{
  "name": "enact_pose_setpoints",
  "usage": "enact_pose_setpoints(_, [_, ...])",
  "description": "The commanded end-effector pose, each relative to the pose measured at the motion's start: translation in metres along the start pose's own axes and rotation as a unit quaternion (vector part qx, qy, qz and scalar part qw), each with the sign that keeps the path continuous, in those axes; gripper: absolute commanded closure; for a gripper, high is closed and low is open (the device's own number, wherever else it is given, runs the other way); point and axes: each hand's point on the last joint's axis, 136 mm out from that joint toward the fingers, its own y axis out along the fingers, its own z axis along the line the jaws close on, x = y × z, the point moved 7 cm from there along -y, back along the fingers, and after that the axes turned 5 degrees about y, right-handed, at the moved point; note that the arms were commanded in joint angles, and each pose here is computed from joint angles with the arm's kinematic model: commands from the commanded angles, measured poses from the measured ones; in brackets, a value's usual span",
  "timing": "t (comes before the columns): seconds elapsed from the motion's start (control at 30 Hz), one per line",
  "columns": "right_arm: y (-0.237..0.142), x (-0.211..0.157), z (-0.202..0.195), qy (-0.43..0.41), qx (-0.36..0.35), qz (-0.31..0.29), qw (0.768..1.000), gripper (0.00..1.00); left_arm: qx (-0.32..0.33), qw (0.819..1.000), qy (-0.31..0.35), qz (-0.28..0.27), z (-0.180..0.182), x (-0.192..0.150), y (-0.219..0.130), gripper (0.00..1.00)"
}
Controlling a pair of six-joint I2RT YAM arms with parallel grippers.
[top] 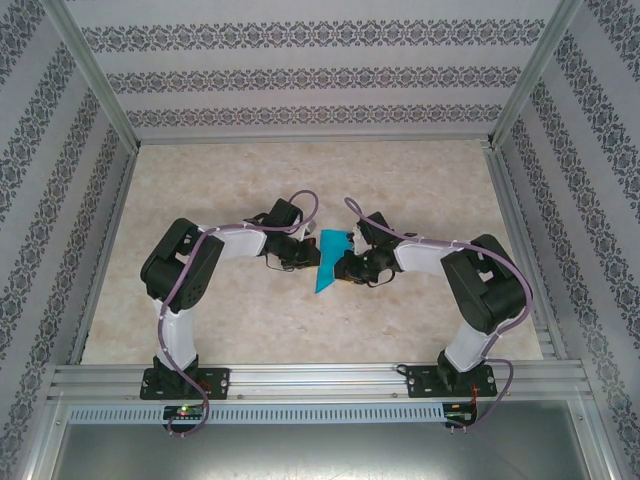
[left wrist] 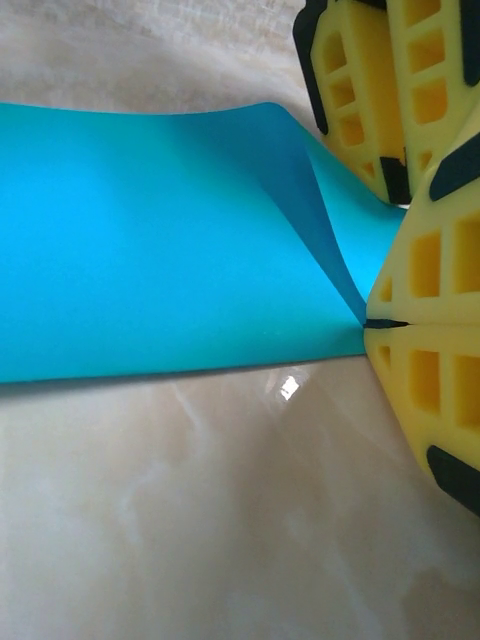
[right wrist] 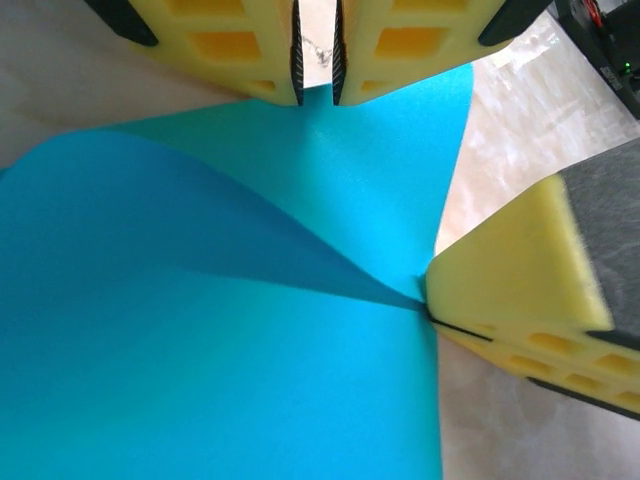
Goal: Fold a paper plane with a square sheet of paper (pick it up from the middle)
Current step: Third fold the triangle at the center of the table.
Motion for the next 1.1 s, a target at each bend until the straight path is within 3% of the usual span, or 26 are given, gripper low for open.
enact_pose_setpoints(0.0, [-0.020, 0.007, 0.017, -0.023, 0.022, -0.023, 0.999, 0.82, 0.023, 0.999, 0.002, 0.034, 0.009, -0.011, 0.011, 0.95])
enact_pose_setpoints(0.2, [-0.037, 0.012, 0.032, -0.033, 0.038, -0.052, 0.997, 0.82, 0.037, 0.998, 0.006, 0.043, 0.014, -0.013, 0.013, 0.95])
enact_pose_setpoints(0.53, [-0.005, 0.023, 0.022, -0.022, 0.025, -0.030, 0.999, 0.83, 0.043, 0.998, 0.006, 0.051, 0.017, -0.014, 0.016, 0.95])
enact_pose_setpoints(1.07, [0.006, 0.016, -0.010, -0.009, -0.066, -0.014, 0.998, 0.84, 0.066, 0.995, 0.009, 0.070, 0.026, -0.016, 0.022, 0.95])
